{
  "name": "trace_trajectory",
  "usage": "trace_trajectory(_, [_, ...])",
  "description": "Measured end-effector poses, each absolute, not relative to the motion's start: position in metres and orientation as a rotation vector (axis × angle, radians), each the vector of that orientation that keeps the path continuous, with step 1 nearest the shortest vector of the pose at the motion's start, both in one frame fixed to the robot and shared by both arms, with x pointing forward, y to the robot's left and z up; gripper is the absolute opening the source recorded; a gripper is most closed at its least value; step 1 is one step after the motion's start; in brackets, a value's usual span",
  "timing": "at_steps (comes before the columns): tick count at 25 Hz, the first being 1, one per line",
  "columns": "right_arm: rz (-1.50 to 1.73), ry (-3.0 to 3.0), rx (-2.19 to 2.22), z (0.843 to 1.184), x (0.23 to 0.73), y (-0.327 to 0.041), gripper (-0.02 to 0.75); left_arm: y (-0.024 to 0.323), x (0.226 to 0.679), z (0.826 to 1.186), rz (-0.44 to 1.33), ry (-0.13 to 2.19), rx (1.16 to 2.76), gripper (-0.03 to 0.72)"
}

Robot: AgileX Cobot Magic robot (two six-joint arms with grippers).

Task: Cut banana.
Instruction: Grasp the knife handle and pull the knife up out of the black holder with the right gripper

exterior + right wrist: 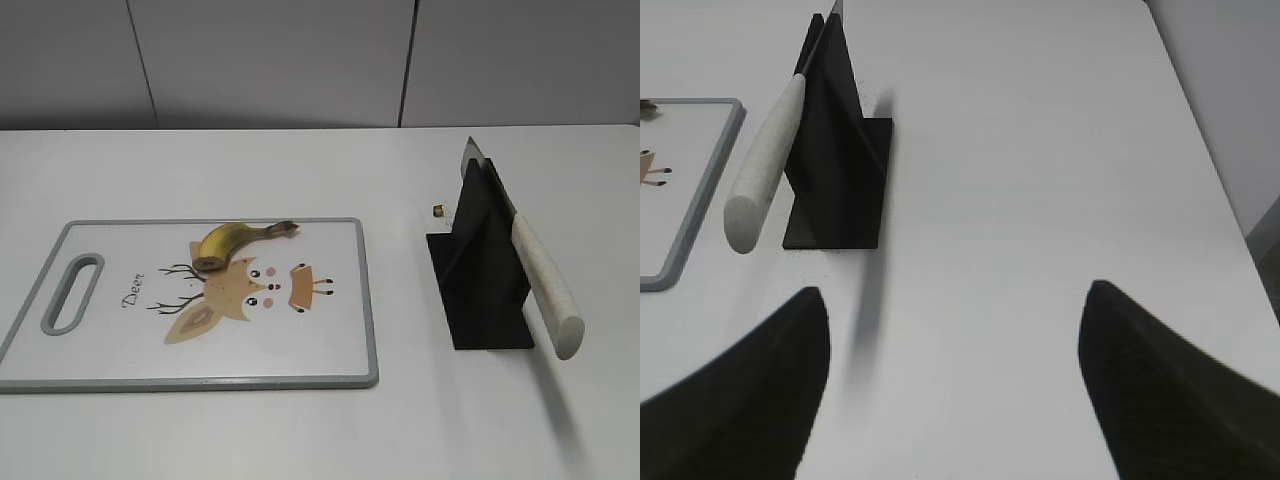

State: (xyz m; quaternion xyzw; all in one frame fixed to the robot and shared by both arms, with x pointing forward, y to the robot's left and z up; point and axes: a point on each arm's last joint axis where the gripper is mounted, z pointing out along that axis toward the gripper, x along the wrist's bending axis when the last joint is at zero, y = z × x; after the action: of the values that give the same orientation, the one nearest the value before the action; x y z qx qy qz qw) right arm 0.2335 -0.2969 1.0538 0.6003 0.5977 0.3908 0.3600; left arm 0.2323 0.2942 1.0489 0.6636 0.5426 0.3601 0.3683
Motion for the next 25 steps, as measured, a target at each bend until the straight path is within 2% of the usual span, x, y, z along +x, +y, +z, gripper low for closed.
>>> trace_trajectory(17, [1.004,1.545,1.552,1.054,0.234,-0.297,0.589,0.294,0.232,1.049,0.924,1.393,1.704,0.574])
trace_trajectory(25, [0.813,1.724,1.765,1.07,0.26,-0.296,0.589,0.294,0.232,1.049,0.924,1.393,1.704,0.574])
